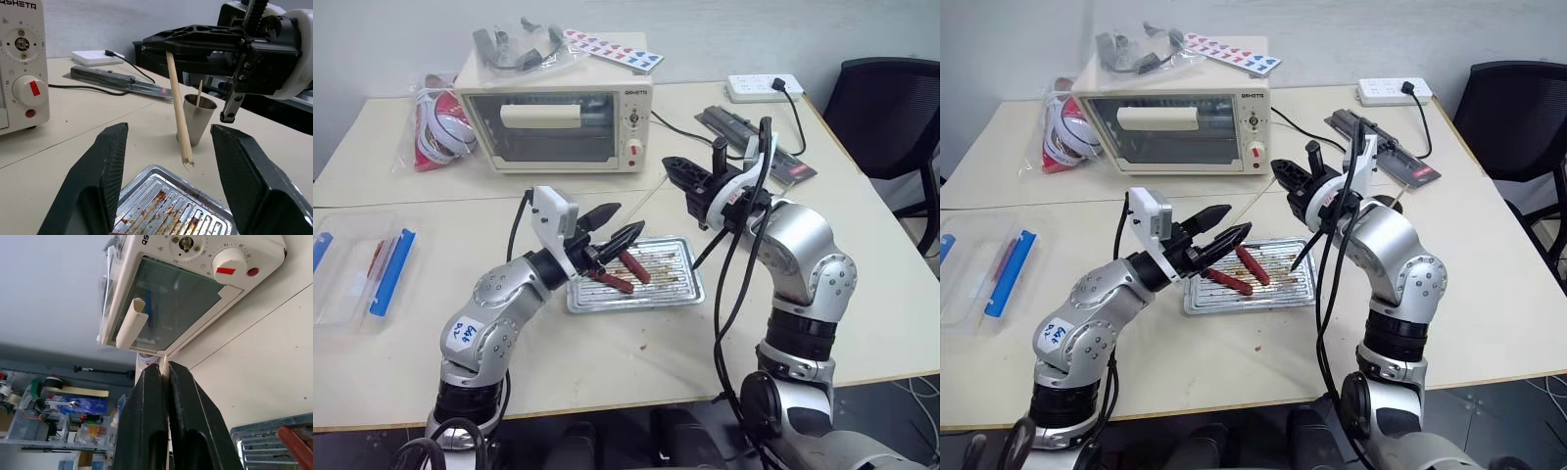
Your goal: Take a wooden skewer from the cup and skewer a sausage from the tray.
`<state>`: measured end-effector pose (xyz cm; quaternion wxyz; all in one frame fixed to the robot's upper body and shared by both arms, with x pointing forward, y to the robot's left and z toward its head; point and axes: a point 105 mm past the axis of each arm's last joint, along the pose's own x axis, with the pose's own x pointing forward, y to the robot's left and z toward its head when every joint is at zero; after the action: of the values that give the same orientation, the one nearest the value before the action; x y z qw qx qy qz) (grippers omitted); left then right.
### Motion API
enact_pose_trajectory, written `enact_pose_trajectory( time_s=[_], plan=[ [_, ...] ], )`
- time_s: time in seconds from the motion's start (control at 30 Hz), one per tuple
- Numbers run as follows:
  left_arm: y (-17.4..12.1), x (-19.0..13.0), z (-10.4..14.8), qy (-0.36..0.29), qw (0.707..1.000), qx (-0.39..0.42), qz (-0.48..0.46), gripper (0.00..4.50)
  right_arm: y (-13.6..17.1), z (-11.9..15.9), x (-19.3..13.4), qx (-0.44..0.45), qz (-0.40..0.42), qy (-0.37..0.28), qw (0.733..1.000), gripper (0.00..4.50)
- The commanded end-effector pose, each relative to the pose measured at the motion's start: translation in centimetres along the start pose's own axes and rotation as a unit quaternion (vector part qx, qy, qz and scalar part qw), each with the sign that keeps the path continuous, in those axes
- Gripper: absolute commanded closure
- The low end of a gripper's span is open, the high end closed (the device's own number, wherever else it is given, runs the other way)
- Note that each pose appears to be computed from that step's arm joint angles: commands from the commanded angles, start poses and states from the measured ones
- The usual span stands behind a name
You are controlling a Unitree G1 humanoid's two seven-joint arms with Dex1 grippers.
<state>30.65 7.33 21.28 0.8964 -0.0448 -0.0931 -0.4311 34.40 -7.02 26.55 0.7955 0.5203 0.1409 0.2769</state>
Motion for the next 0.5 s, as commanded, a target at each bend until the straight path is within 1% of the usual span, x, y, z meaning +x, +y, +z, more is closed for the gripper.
enact_pose_trajectory(
  time_s=[0.03, 0.2, 0.3, 0.47, 0.5],
  plan=[
    [-0.42, 0.62, 1.04, -0.022, 1.0, 0.016, -0.012, 1.66, 1.0, -0.07, -0.22, 0.002, 0.025, 0.002, 1.0, 4.5],
    [-0.68, 1.14, 1.08, -0.028, 0.999, 0.013, -0.015, 1.66, 1.16, -0.21, -0.11, 0.004, 0.026, 0.003, 1.0, 4.5],
    [-0.82, 1.34, 1.09, -0.034, 0.999, 0.009, -0.012, 2.15, 1.28, -0.27, -0.01, 0.005, 0.028, 0.003, 1.0, 4.5],
    [-0.75, 1.42, 1.09, -0.038, 0.999, 0.008, -0.002, 3.37, 1.47, -0.27, 0.06, 0.006, 0.031, 0.001, 1.0, 4.5],
    [-0.72, 1.42, 1.11, -0.039, 0.999, 0.009, 0.001, 3.53, 1.48, -0.27, 0.07, 0.007, 0.031, 0.001, 0.999, 4.5]
  ],
)
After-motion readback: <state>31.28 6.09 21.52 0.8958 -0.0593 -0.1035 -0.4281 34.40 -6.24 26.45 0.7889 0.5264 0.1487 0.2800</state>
